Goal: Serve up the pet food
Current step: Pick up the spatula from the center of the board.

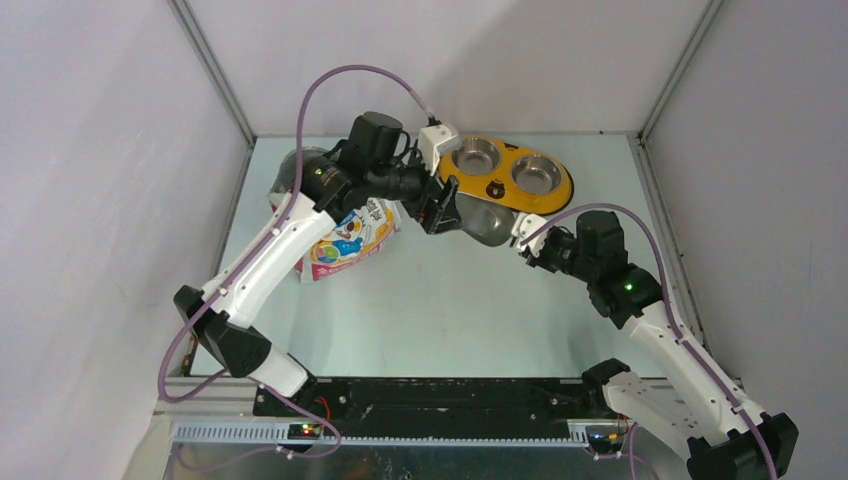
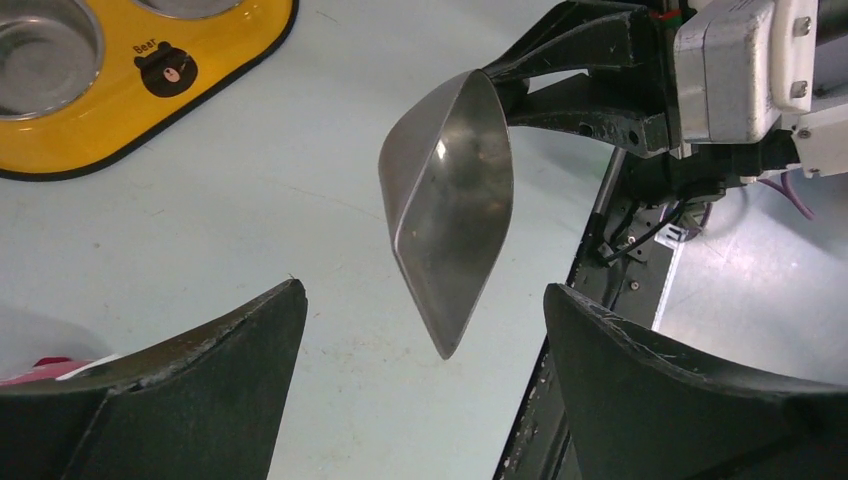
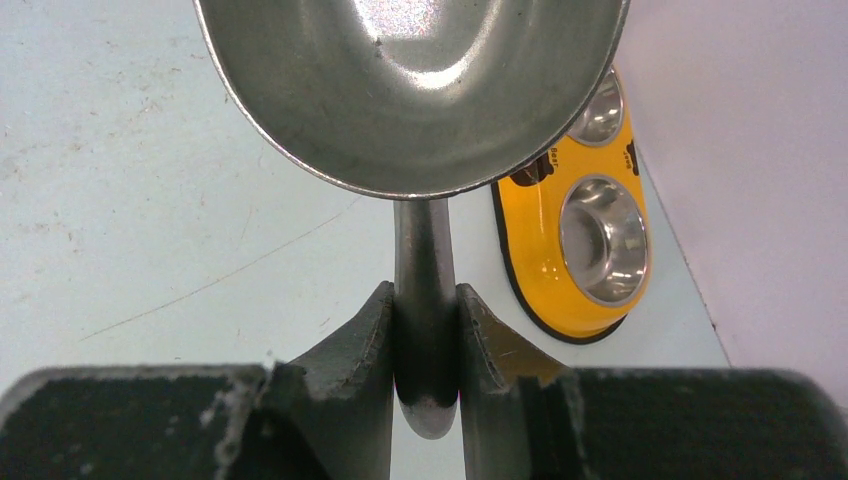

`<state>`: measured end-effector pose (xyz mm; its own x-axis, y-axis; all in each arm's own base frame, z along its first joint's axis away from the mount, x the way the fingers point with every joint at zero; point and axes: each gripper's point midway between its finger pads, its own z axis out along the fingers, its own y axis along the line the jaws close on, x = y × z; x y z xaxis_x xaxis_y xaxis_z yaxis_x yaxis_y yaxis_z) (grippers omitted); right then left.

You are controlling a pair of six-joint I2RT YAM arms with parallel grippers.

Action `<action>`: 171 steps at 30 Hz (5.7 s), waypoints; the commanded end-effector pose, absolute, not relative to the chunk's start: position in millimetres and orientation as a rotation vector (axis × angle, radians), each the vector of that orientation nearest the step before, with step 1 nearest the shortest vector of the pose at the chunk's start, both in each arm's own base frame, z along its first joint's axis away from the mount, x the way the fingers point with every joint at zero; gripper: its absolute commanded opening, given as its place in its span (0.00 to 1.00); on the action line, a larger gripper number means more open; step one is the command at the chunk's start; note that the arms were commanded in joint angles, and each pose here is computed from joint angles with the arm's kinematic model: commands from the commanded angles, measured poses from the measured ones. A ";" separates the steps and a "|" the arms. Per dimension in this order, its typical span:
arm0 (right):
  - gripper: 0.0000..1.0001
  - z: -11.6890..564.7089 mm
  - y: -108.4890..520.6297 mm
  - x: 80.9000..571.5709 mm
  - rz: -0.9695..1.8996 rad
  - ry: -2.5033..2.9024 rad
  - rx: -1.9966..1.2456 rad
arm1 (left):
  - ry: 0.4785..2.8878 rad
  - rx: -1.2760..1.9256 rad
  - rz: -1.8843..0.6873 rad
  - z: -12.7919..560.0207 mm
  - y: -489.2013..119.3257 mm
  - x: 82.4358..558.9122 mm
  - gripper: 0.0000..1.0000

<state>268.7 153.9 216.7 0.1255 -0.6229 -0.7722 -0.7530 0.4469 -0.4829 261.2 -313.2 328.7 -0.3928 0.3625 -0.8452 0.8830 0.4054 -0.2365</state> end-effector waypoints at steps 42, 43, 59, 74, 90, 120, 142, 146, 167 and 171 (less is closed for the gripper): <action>0.96 276.0 164.5 249.8 0.233 1.350 -1.111 | 1.890 1.024 -1.140 339.9 -321.1 259.6 0.00; 0.99 279.6 163.6 247.3 0.236 1.344 -1.105 | 1.901 1.014 -1.142 335.1 -319.1 259.5 0.00; 1.00 344.4 187.1 222.1 0.418 1.258 -1.204 | 1.861 0.789 -1.285 362.0 -282.8 277.7 0.00; 1.00 356.9 196.1 225.5 0.675 1.353 -0.992 | 1.847 0.657 -1.386 363.7 -279.6 279.1 0.00; 0.89 291.4 201.5 218.3 0.635 1.322 -1.178 | 1.933 0.538 -1.579 331.4 -291.4 282.1 0.00; 0.61 285.9 208.9 232.7 0.597 1.331 -1.154 | 2.017 0.637 -1.567 301.4 -315.2 272.1 0.00; 0.00 282.1 210.5 251.2 0.535 1.383 -1.093 | 2.012 0.624 -1.513 302.0 -317.0 272.8 0.00; 0.34 286.1 204.6 258.3 0.478 1.384 -1.065 | 2.018 0.606 -1.461 301.0 -313.2 275.8 0.00; 0.41 261.9 212.9 259.7 0.488 1.426 -1.143 | 2.019 0.559 -1.381 304.2 -306.4 282.9 0.00; 0.50 257.5 214.9 257.9 0.496 1.428 -1.166 | 2.011 0.556 -1.391 306.9 -305.8 282.2 0.00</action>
